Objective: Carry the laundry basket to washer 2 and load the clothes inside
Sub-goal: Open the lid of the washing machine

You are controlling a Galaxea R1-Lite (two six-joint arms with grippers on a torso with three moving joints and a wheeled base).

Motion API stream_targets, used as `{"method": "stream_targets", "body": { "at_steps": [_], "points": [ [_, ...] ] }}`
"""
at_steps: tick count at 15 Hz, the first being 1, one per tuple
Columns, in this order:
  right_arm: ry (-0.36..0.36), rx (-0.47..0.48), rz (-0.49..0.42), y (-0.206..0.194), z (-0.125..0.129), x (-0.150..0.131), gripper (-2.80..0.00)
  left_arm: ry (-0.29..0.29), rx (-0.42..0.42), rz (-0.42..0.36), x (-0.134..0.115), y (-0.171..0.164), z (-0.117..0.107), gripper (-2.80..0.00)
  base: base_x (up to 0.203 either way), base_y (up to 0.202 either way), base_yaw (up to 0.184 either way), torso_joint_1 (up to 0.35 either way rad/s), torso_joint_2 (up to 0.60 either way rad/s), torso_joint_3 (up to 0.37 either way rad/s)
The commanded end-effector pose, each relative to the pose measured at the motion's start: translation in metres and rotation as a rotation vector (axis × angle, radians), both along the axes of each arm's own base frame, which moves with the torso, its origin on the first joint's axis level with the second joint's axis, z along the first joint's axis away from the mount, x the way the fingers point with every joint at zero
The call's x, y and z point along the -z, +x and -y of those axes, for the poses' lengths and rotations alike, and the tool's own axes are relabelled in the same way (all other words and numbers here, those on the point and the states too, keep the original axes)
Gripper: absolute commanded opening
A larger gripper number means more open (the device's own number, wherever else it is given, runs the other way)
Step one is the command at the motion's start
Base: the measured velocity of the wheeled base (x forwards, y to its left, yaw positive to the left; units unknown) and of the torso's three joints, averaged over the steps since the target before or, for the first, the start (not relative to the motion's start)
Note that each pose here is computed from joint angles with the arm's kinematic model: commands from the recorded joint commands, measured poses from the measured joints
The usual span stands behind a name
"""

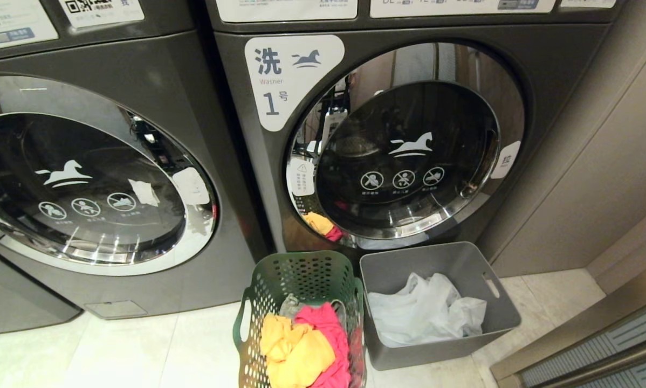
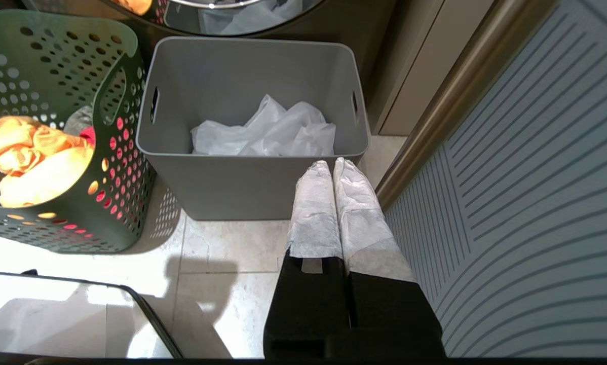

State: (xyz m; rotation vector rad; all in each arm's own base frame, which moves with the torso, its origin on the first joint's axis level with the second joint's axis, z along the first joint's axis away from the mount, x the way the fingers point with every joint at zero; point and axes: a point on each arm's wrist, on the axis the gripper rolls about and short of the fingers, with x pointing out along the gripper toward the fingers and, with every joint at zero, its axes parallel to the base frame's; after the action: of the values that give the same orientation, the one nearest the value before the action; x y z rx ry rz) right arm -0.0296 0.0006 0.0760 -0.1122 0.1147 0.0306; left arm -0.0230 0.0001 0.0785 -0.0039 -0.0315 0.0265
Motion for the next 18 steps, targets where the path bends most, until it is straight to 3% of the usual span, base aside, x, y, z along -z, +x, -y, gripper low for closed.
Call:
{"method": "stream_targets", "body": {
  "at_steps": [1,9,18],
  "points": [
    [0.000,0.000,-0.002,0.0001,0.0000,0.0005,-2.80,-0.001,-0.001,-0.013,0.0033,0.0010,0.0000,-2.80,0.000,0.000,0.000,0.003,0.00,0.208],
    [0.000,0.001,-0.003,0.0002,0.0000,0.0004,-2.80,-0.003,-0.001,-0.012,0.0032,0.0011,0.0000,-2.80,0.000,0.000,0.000,0.002,0.00,0.188],
    [-0.007,-0.004,-0.002,0.0001,-0.0001,0.0003,-2.80,0.009,0.001,-0.014,0.0026,0.0007,0.0000,-2.80,0.000,0.000,0.000,0.002,0.00,0.012]
  ]
}}
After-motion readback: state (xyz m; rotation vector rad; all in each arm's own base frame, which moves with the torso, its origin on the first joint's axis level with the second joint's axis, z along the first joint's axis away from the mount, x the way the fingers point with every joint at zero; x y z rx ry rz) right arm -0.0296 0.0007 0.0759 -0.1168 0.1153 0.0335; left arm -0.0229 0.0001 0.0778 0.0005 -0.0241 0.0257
